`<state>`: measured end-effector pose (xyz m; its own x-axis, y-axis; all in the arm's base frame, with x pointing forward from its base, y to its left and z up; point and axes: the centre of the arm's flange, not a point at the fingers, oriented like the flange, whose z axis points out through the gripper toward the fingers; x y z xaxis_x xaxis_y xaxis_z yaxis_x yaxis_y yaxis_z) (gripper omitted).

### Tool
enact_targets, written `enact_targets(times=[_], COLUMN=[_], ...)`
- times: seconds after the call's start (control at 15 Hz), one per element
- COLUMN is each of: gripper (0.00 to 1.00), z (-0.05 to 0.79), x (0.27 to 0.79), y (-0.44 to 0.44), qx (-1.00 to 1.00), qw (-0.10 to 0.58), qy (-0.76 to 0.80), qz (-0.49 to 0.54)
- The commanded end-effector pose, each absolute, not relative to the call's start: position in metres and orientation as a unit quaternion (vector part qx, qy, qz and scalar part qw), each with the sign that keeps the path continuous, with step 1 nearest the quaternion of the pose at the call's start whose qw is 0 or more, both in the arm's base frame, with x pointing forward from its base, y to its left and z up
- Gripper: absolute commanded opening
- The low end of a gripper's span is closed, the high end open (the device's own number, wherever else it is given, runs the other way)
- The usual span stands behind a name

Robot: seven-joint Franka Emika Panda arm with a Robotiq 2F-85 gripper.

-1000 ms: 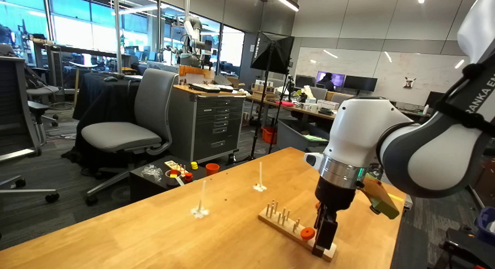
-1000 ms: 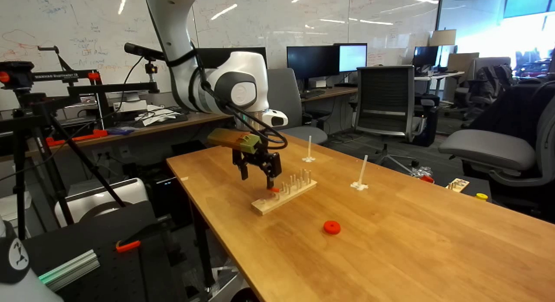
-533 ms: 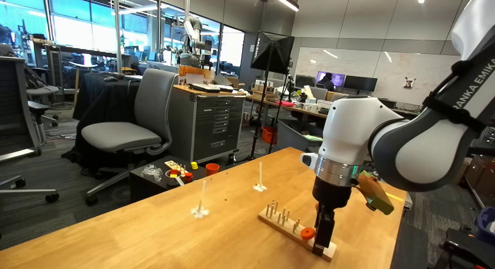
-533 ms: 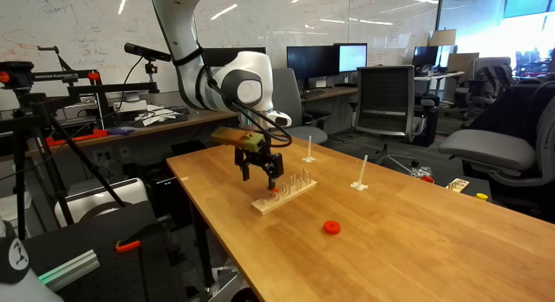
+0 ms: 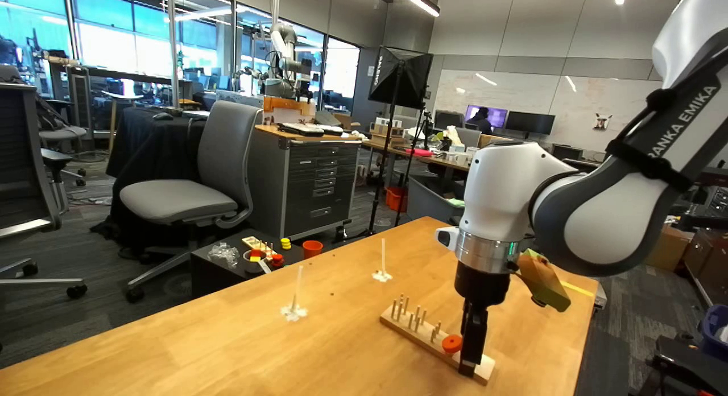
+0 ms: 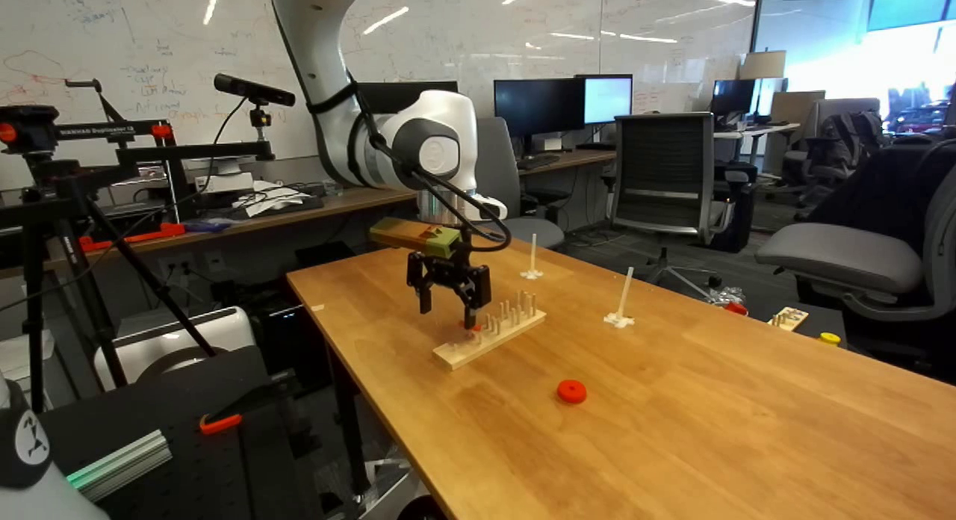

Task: Put an orange disk on the wooden base

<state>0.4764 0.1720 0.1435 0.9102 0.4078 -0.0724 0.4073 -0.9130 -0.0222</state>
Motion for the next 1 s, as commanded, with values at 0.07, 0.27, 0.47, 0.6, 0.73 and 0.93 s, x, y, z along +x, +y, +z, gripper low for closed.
enact_targets(times=[0.07,0.27,0.47,0.6,0.73,0.93], gripper=[1.0,1.0,1.0,1.0,1.0,1.0], z=[0.138,0.136,0.138,0.143,0.148,0.154], x=[0.491,0.493,0.493,0.489,0.484,0.478], y=[0.176,0.176,0.174,0.172,0.169,0.169], qx=[-0.977,-0.976,-0.976,-0.977,-0.976,-0.976], qw=[-0.013,-0.014,-0.014,-0.01,-0.006,-0.004], qy=[-0.207,-0.207,-0.208,-0.209,-0.212,-0.216], qz=[0.055,0.06,0.058,0.05,0.042,0.028])
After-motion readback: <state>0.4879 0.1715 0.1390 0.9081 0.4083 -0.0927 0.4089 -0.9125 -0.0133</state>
